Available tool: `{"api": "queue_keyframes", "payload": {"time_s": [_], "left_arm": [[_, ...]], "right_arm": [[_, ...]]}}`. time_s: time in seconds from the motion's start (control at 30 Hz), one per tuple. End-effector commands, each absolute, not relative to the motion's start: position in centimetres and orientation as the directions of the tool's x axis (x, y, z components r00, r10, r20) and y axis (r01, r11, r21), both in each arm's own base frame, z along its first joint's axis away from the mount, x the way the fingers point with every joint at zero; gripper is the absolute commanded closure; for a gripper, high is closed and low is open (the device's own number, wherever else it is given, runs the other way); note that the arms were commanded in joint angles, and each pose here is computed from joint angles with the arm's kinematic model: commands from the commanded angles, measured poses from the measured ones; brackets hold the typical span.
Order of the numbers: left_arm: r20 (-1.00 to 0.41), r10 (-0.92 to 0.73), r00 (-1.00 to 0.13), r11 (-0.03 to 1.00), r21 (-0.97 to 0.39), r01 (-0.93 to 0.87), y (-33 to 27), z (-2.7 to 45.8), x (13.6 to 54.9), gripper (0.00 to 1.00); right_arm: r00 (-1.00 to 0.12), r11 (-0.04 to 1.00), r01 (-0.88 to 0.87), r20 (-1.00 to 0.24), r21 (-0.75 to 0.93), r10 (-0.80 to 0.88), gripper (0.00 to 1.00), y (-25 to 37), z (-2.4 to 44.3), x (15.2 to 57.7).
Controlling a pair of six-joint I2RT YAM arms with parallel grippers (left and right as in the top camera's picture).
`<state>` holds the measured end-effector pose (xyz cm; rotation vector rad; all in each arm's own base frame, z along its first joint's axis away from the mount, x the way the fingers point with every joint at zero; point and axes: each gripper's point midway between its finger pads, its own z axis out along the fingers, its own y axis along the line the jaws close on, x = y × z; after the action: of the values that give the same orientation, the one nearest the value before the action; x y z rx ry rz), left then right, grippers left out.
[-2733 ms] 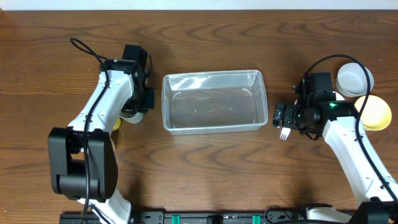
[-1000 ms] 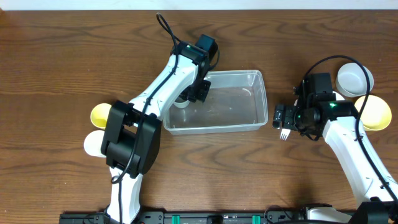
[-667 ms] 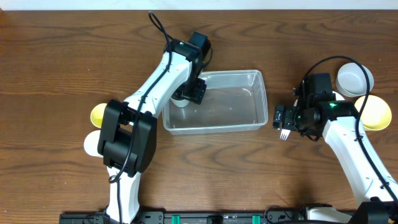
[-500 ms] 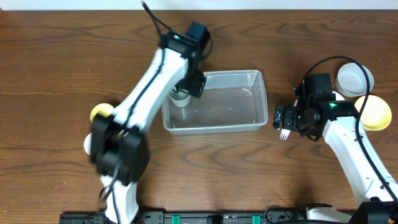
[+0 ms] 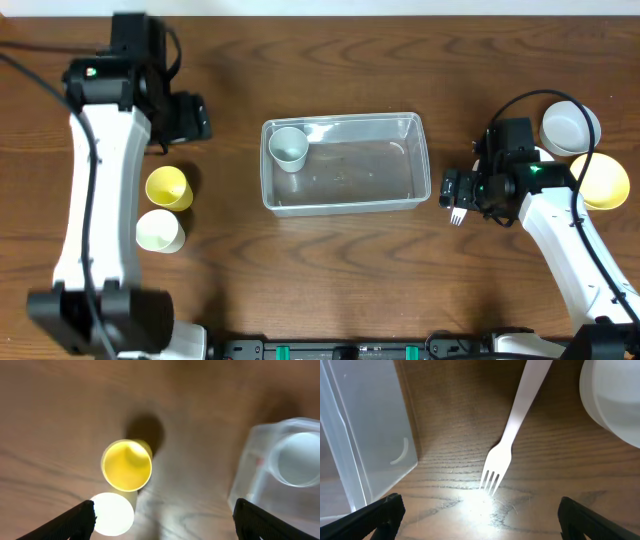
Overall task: Pack container
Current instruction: 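Lower left gripper onto the yellow cup and grasp it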
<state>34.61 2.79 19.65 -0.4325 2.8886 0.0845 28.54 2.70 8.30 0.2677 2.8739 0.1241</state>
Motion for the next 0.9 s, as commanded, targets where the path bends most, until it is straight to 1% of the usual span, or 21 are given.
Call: {"api": "queue_keyframes", "payload": {"time_s": [0.0, 0.07, 0.27, 0.37, 0.53, 0.6, 0.7, 0.8, 0.87], "left_arm": [[-0.086, -0.341, -0.936, 0.94, -0.044, -0.339, 2.5, 15.1, 32.9, 0.12], [-0.042, -0.347, -0.937, 0.938, -0.032, -0.346, 2.6, 12.7, 32.2, 0.12], [-0.001, -0.348, -0.938, 0.937, -0.021, -0.347, 2.5, 8.3, 30.9, 0.12], [-0.001, -0.347, -0.938, 0.938, -0.021, -0.347, 2.5, 7.0, 30.8, 0.12], [0.02, -0.339, -0.941, 0.941, -0.006, -0.339, 2.6, 5.2, 30.8, 0.17], [0.027, -0.336, -0.941, 0.942, 0.002, -0.336, 2.8, 4.7, 30.9, 0.23], [0.017, -0.325, -0.945, 0.946, 0.002, -0.325, 2.8, 4.5, 31.3, 0.4], [-0.002, -0.322, -0.947, 0.947, 0.022, -0.322, 3.3, 4.7, 31.6, 0.49], [-0.01, -0.311, -0.95, 0.95, 0.027, -0.311, 3.4, 4.8, 31.8, 0.59]], "right_arm": [[-0.945, 0.978, 0.186, -0.254, 0.095, 0.204, 0.01, 2.2, 8.7, 29.0], [-0.945, 0.978, 0.186, -0.254, 0.095, 0.205, 0.01, 2.2, 8.7, 29.0], [-0.946, 0.978, 0.186, -0.25, 0.094, 0.205, 0.01, 2.2, 8.7, 28.9], [-0.947, 0.978, 0.187, -0.247, 0.094, 0.205, 0.01, 2.2, 8.6, 28.8], [-0.949, 0.978, 0.188, -0.239, 0.091, 0.204, 0.01, 2.2, 8.6, 28.6], [-0.95, 0.978, 0.188, -0.235, 0.09, 0.204, 0.01, 2.2, 8.6, 28.5], [-0.951, 0.978, 0.188, -0.231, 0.089, 0.204, 0.01, 2.2, 8.5, 28.4], [-0.951, 0.978, 0.188, -0.232, 0.089, 0.204, 0.01, 2.2, 8.5, 28.4], [-0.951, 0.978, 0.188, -0.232, 0.089, 0.204, 0.01, 2.2, 8.5, 28.4]]}}
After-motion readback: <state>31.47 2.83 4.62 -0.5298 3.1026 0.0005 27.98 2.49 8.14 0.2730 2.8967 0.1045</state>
